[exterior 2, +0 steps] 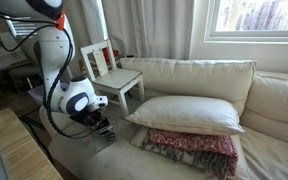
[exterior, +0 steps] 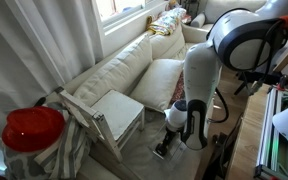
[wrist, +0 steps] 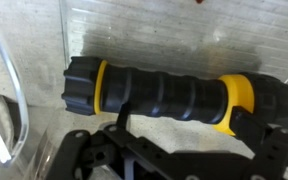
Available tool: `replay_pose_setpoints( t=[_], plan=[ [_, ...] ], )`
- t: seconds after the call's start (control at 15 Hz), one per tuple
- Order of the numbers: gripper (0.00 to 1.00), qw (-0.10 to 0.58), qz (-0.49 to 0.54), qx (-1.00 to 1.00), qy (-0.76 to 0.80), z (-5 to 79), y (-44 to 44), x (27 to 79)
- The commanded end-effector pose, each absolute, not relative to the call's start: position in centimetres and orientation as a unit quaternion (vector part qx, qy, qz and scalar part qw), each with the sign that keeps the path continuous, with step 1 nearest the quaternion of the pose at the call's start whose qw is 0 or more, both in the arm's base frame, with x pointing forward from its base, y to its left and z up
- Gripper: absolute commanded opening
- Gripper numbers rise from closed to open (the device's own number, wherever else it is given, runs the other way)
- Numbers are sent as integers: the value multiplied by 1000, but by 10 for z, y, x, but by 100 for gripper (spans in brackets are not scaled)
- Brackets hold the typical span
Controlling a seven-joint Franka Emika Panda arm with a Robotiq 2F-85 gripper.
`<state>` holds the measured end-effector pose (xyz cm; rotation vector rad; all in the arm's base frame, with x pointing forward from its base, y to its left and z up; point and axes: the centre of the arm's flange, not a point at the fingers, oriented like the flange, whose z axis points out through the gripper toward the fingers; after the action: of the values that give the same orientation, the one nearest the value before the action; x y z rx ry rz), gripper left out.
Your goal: Put the black torch on the pillow
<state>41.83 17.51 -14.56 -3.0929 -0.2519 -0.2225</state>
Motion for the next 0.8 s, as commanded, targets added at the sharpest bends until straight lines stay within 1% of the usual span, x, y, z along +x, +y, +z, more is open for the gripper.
replay_pose_setpoints(
  t=[0.0, 0.4, 0.73],
  plan=[
    [100, 16, -52, -998, -37, -170, 173, 407],
    [100, -5, 33, -999, -21, -165, 163, 389],
    [100, -16, 72, -996, -48, -156, 164, 389]
  ],
)
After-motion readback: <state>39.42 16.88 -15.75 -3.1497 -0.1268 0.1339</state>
